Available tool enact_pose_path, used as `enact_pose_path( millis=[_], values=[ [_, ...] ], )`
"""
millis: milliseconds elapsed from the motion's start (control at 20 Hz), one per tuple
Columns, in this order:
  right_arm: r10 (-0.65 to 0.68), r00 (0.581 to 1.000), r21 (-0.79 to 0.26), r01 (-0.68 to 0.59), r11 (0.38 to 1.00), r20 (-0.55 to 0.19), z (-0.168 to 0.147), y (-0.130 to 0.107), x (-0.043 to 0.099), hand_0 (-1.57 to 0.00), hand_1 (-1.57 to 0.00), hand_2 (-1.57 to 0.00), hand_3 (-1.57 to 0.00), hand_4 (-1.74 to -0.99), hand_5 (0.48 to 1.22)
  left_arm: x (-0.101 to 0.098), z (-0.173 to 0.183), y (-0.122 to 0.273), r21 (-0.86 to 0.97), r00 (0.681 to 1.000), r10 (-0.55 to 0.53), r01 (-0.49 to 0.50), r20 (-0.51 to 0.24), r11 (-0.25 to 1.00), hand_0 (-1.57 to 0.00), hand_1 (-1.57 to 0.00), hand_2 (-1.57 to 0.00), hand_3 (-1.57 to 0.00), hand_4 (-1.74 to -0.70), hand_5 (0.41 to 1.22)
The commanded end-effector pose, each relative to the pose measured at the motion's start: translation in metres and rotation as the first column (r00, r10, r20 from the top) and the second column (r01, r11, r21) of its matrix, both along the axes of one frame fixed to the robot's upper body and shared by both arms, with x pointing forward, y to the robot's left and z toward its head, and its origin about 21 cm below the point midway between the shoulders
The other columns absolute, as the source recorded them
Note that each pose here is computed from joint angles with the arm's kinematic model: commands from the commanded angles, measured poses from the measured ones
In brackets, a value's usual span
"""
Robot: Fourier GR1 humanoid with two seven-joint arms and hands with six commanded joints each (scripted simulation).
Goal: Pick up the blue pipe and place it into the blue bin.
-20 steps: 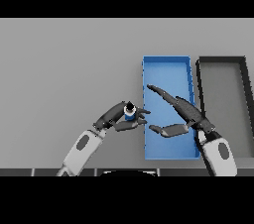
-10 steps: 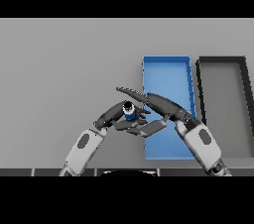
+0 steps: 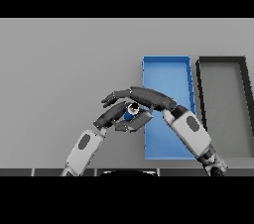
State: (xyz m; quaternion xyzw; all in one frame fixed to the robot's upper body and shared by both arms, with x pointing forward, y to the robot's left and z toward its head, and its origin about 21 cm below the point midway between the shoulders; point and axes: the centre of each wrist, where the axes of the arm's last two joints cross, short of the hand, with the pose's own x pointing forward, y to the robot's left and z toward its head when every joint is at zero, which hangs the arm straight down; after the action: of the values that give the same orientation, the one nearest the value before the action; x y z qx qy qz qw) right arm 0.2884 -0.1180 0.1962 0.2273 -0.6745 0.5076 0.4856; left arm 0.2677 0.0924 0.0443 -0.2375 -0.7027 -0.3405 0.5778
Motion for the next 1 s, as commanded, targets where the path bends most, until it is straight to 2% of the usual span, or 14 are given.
enact_pose_path(
  millis=[0, 100, 150, 200, 300, 450, 600, 750, 850, 900, 950],
  values=[
    [0.015, 1.0, 0.002, -0.015, 1.0, -0.007, -0.003, 0.006, -0.002, -0.7, -0.7, -0.74, -0.6, -1.406, 0.5, 0.0, 0.003, 0.0, 0.009, 1.0, 0.006, -0.006, 0.007, 1.0, -1.57, -1.57, -1.57, -1.57, -1.59, 1.221],
    [0.019, 1.0, 0.025, -0.018, 1.0, -0.021, -0.006, 0.01, 0.0, -1.01, -1.02, -1.04, -0.87, -1.514, 0.55, 0.002, 0.003, -0.002, 0.022, 1.0, 0.012, -0.012, 0.008, 1.0, -1.57, -1.57, -1.57, -1.57, -1.64, 1.221],
    [0.033, 0.999, 0.037, -0.032, 0.999, -0.033, -0.011, 0.011, -0.002, -1.13, -1.13, -1.15, -0.95, -1.551, 0.596, 0.001, 0.0, 0.002, 0.014, 1.0, 0.007, -0.007, -0.001, 1.0, -1.57, -1.57, -1.57, -1.51, -1.66, 1.221],
    [0.038, 0.998, 0.063, -0.035, 0.997, -0.04, -0.009, 0.011, -0.002, -1.22, -1.22, -1.23, -1.02, -1.581, 0.65, 0.001, 0.0, -0.002, -0.024, 1.0, 0.0, -0.001, -0.011, 1.0, -1.57, -1.57, -1.57, -1.52, -1.68, 1.221],
    [0.058, 0.997, 0.097, -0.054, 0.994, -0.043, -0.009, 0.014, -0.003, -1.34, -1.34, -1.35, -1.19, -1.628, 0.856, 0.0, 0.001, -0.001, -0.052, 1.0, -0.008, 0.007, -0.018, 0.999, -1.57, -1.57, -1.57, -1.5, -1.7, 1.221],
    [0.072, 0.997, 0.12, -0.07, 0.99, -0.012, -0.013, 0.017, -0.004, -1.45, -1.45, -1.46, -1.36, -1.68, 1.034, 0.002, 0.004, 0.0, -0.041, 0.999, -0.012, 0.011, -0.033, 0.999, -1.57, -1.57, -1.57, -1.44, -1.72, 1.221],
    [0.088, 0.996, 0.147, -0.09, 0.985, 0.02, -0.015, 0.017, -0.008, -1.51, -1.51, -1.51, -1.46, -1.71, 1.125, 0.004, 0.006, 0.0, -0.027, 1.0, -0.013, 0.012, -0.016, 1.0, -1.57, -1.57, -1.57, -1.43, -1.73, 1.221],
    [0.063, 0.998, 0.171, -0.066, 0.983, 0.022, -0.017, 0.017, -0.01, -1.54, -1.54, -1.54, -1.52, -1.725, 1.172, 0.001, 0.005, 0.003, -0.019, 1.0, -0.003, 0.002, -0.005, 1.0, -1.57, -1.57, -1.57, -1.42, -1.73, 1.221],
    [0.047, 0.998, 0.176, -0.053, 0.983, 0.04, -0.015, 0.018, -0.011, -1.55, -1.55, -1.55, -1.54, -1.731, 1.19, 0.001, 0.007, 0.003, -0.017, 0.998, 0.026, -0.025, 0.048, 1.0, -1.57, -1.57, -1.57, -1.45, -1.72, 1.221],
    [0.041, 0.998, 0.17, -0.048, 0.984, 0.046, -0.014, 0.019, -0.011, -1.56, -1.56, -1.56, -1.54, -1.733, 1.196, -0.002, 0.005, 0.006, -0.005, 0.997, 0.036, -0.035, 0.065, 0.999, -1.46, -1.34, -1.29, -1.17, -1.6, 1.221],
    [0.027, 0.999, 0.158, -0.034, 0.987, 0.046, -0.014, 0.02, -0.011, -1.56, -1.56, -1.56, -1.55, -1.734, 1.201, 0.0, 0.005, 0.005, 0.014, 0.998, 0.016, -0.017, 0.059, 1.0, -1.17, -1.07, -1.03, -0.93, -1.47, 1.221]
  ],
)
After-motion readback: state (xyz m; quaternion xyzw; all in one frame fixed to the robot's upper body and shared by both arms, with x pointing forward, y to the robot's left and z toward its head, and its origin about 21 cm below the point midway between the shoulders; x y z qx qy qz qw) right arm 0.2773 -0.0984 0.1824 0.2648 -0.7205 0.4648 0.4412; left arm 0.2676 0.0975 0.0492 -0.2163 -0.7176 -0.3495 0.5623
